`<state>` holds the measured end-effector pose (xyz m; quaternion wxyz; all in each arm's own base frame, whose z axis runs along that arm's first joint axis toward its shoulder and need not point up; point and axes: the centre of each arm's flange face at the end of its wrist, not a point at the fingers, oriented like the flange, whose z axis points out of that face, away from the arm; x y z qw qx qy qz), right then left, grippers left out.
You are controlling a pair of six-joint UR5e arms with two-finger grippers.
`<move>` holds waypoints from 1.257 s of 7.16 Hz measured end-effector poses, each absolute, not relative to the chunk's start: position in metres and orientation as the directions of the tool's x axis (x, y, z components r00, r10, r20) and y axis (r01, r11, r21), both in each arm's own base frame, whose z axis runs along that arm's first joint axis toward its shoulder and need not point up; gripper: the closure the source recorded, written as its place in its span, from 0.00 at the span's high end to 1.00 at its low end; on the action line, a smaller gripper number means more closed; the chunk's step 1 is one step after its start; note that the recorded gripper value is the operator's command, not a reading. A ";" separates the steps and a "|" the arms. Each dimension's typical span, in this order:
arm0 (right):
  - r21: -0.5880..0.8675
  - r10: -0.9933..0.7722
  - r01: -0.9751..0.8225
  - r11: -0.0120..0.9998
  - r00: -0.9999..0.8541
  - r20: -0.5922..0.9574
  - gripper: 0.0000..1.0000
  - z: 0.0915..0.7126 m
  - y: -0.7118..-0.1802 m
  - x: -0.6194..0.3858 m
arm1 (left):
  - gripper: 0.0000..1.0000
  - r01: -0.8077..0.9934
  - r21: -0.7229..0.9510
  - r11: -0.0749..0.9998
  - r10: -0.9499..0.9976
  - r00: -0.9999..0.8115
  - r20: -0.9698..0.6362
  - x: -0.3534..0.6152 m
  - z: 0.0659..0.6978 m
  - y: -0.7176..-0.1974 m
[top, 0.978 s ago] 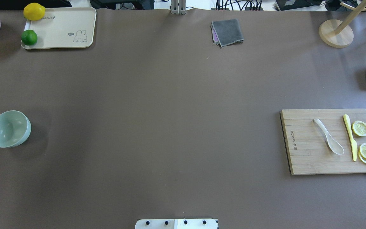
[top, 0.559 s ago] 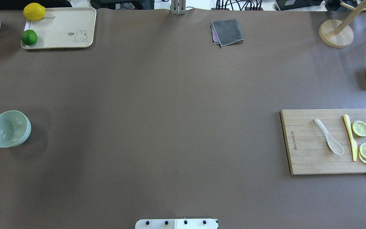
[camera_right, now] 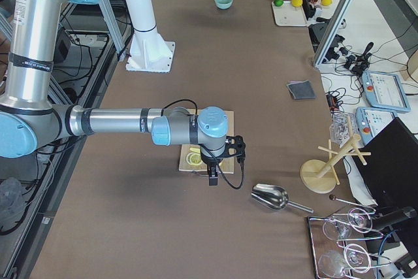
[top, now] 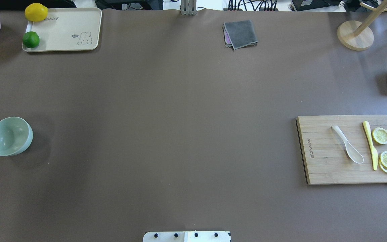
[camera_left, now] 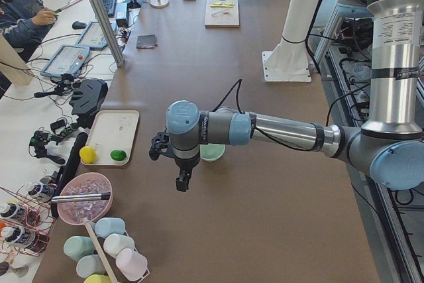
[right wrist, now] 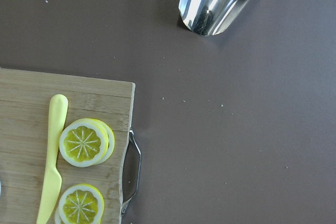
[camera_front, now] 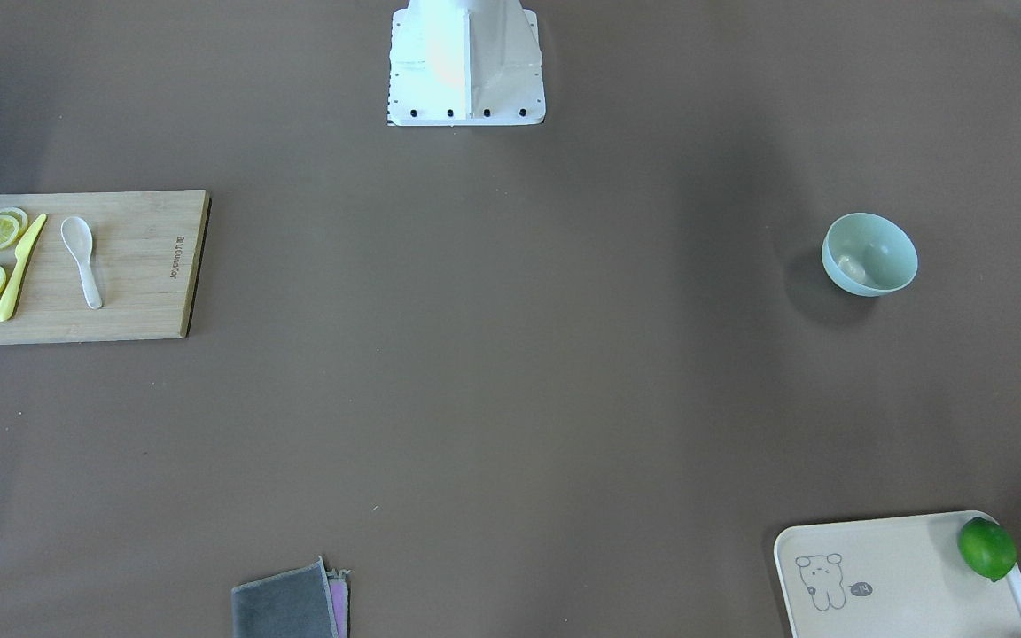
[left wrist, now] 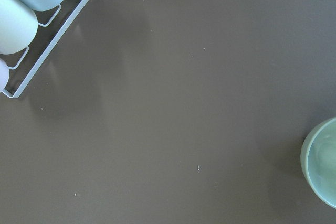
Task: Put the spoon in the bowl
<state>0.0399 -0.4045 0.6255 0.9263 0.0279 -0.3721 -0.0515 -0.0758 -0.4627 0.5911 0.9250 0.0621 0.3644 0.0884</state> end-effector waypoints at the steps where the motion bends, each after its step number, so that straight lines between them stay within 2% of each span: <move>1: 0.096 -0.121 0.075 0.992 0.716 0.688 1.00 0.622 -0.405 0.040 | 0.98 -0.119 0.191 0.974 0.218 0.719 -0.660 -0.076 0.589 -0.463; 9: 0.174 -0.180 0.082 0.981 0.709 0.682 1.00 0.613 -0.404 0.039 | 0.97 -0.119 0.270 0.956 0.270 0.720 -0.639 -0.074 0.587 -0.465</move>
